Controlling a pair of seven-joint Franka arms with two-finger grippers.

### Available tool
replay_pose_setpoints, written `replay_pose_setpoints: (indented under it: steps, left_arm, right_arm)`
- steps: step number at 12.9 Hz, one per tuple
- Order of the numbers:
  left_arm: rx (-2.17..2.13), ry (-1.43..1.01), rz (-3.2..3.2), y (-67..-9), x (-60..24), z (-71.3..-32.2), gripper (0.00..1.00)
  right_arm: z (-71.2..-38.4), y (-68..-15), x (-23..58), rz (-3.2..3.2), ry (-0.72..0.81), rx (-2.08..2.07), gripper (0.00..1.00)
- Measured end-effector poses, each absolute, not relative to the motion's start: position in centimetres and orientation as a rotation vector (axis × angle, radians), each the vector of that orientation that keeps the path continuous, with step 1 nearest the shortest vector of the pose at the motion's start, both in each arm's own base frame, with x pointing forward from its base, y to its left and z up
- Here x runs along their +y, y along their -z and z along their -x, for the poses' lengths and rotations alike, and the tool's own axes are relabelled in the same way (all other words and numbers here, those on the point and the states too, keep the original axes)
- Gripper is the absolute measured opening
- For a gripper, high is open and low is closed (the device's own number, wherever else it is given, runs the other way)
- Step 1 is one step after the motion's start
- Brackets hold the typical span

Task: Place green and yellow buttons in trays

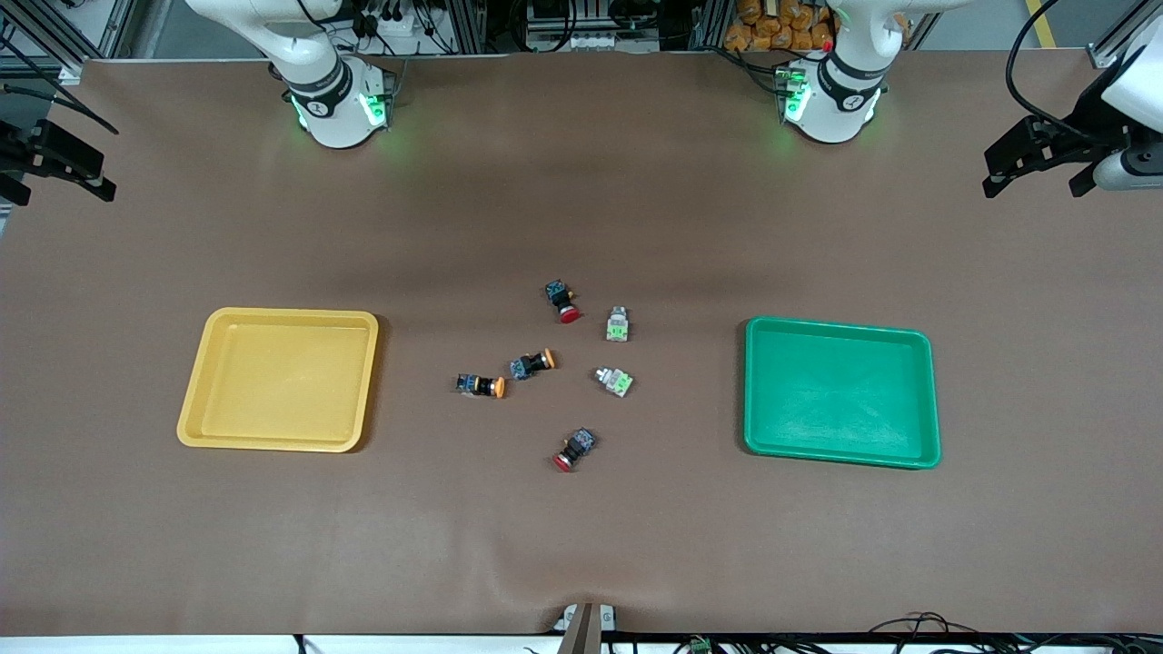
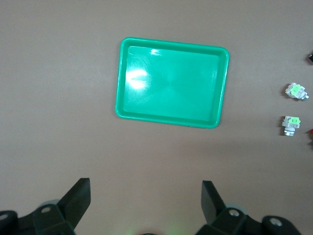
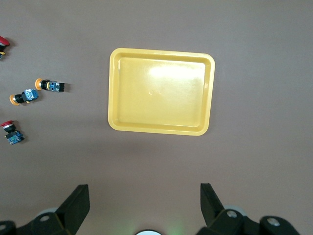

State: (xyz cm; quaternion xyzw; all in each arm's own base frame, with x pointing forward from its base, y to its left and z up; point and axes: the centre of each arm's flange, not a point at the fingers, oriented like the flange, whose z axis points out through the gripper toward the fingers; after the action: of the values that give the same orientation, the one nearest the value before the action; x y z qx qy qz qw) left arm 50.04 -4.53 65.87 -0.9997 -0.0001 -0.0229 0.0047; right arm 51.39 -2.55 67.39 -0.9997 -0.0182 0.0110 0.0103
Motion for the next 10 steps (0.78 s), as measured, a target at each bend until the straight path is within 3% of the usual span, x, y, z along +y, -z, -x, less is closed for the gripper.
replay_pose_setpoints:
  steps: [10]
  left_arm:
    - [-0.001, 0.068, 3.131, -65.8, -4.5, -50.1, 1.00]
  right_arm:
    - [-52.2, -65.9, -2.9, 3.123, -0.084, -0.048, 1.00]
